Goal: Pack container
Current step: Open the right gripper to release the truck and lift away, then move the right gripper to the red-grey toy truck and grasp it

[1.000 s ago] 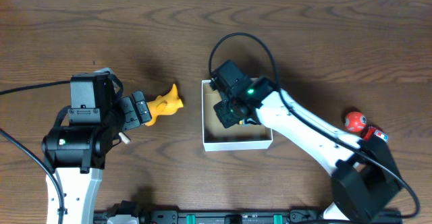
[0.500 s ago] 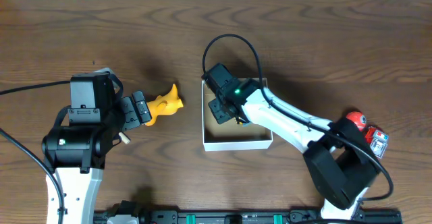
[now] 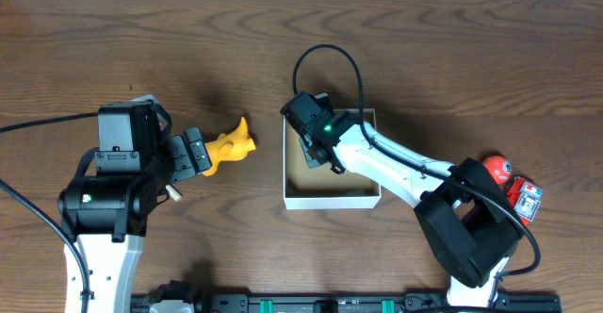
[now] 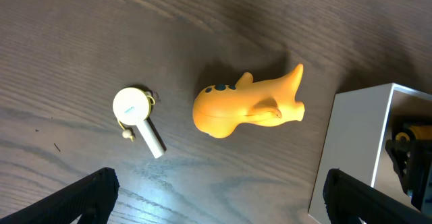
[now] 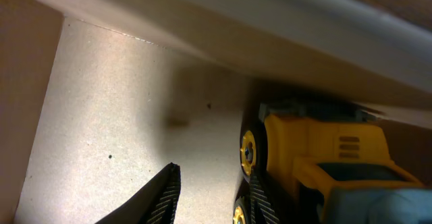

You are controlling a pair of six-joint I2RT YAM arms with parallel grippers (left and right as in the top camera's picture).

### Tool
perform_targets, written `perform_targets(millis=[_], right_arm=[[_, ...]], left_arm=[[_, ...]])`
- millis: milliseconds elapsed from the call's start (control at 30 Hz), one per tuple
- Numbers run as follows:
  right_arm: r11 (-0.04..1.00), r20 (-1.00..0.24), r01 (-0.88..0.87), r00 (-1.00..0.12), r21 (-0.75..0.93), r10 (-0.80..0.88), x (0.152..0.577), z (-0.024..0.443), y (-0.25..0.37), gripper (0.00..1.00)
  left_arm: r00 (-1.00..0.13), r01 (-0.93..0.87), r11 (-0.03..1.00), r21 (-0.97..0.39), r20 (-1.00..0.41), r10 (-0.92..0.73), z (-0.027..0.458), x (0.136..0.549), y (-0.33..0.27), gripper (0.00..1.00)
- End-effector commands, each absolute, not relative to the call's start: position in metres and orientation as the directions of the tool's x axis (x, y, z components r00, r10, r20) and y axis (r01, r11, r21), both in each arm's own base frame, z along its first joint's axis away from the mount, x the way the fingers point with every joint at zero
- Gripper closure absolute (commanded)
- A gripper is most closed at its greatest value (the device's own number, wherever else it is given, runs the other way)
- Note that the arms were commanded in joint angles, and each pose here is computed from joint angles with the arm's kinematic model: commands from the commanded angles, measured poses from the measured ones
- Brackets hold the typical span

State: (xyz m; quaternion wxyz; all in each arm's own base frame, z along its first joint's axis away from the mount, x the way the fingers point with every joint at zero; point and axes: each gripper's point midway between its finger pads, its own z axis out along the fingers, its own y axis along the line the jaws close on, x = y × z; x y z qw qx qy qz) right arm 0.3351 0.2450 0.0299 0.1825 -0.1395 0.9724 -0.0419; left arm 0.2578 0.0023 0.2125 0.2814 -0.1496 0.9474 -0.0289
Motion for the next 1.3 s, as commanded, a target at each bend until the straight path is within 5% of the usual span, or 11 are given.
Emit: perform_targets(millis=[0,167,300,467,733,833,1000,1067,1267], right_arm=[[0.974,-0.377,-0.159,-0.903,-0.159,-0.209,0.343,0.031,0.237,0.63],[0.977,-0.38,-0.149,-0.904,-0.155,-0.198,0.343,0.031,0.237,0.58],[0.966,-0.35,-0.23,-0.901,-0.118,-0.257,0.338,0.029,0.248,0.39],[0.94,-0.344,-0.337,-0.877,-0.055,-0.335,0.333,0.049,0.263,0.35],[0.959,-0.537,-0.283,-0.81,0.008,-0.234,0.357,0.182,0.24,0.32],[0.983,-0.597,-0.18,-0.792,0.024,-0.131,0.36,0.234,0.197,0.3],[0.973,-0.596,0.198,-0.769,0.119,0.23,0.341,0.278,0.084,0.11],[0.923,-0.564,0.353,-0.736,0.152,0.374,0.325,0.283,0.039,0.01],[0.71,-0.449,0.694,-0.599,0.124,0.664,0.27,0.27,-0.072,0.01]], left_arm=[[-0.786,-0.272,0.951,-0.146,-0.537,-0.307,0.219,0.259,0.003,0.02],[-0.786,-0.272,0.951,-0.146,-0.537,-0.307,0.219,0.259,0.003,0.02],[-0.786,-0.272,0.951,-0.146,-0.537,-0.307,0.219,0.259,0.003,0.02],[-0.786,-0.272,0.951,-0.146,-0.537,-0.307,0.219,0.259,0.003,0.02],[-0.786,-0.272,0.951,-0.145,-0.537,-0.306,0.219,0.259,0.003,0.02],[-0.786,-0.272,0.951,-0.146,-0.537,-0.307,0.219,0.259,0.003,0.02],[-0.786,-0.272,0.951,-0.145,-0.537,-0.306,0.219,0.259,0.003,0.02],[-0.786,-0.272,0.951,-0.145,-0.537,-0.306,0.219,0.259,0.003,0.02],[-0.786,-0.272,0.951,-0.146,-0.537,-0.307,0.219,0.259,0.003,0.02]])
